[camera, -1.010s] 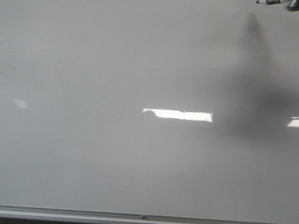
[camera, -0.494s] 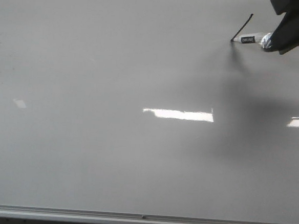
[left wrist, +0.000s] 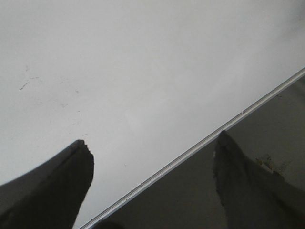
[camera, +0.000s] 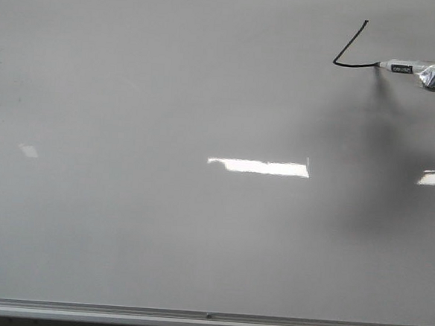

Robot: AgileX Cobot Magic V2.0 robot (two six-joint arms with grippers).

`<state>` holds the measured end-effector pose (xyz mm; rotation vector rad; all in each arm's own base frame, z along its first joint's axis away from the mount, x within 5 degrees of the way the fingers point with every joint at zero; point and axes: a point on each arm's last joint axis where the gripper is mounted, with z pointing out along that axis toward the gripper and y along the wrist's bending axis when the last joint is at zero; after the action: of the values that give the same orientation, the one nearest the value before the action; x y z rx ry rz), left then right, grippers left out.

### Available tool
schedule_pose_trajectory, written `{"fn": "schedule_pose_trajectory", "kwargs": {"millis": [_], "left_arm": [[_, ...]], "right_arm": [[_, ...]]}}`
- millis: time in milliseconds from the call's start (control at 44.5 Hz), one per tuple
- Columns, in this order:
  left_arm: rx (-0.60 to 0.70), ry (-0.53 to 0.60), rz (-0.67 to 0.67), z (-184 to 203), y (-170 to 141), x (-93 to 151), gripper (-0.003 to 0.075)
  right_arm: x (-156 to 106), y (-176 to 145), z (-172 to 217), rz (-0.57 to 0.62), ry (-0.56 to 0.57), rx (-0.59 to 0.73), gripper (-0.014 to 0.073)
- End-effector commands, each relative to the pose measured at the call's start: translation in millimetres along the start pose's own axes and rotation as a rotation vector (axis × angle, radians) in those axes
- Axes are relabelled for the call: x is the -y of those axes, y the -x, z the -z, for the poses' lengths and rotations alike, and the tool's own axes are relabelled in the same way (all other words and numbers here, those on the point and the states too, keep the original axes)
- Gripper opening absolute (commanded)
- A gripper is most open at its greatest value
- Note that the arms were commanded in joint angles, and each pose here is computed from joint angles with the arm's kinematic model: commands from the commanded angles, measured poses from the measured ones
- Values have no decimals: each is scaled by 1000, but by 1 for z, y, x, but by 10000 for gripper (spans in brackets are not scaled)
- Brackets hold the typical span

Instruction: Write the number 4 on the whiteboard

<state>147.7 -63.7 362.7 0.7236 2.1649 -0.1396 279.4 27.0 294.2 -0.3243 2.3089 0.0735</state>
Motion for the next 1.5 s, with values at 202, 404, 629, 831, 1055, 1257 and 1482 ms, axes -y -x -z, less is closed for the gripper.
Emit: {"fn": "schedule_pose_trajectory", "kwargs": {"millis": [202,404,629,831,1055,1257,1482], "left_arm": [[102,21,17,8,12,-3,512],[107,22,17,8,12,-3,512],[107,22,17,8,12,-3,512],[108,24,16,8,13,-3,512],[108,24,16,8,13,-3,512],[108,24,16,8,13,-3,512],[120,28,16,8,14,-3,512]], "right_arm": [[-1,21,50,8,-43,208,-59],[0,28,62,-4,-62,297,-59],[-4,28,49,-3,-42,275,-59],[-4,33,40,0,-53,312,-59],[-3,32,26,-5,-51,283,-59],[-4,21,4,-14,-13,155,-59],[-12,-3,-9,-9,84,-110,-59]]}}
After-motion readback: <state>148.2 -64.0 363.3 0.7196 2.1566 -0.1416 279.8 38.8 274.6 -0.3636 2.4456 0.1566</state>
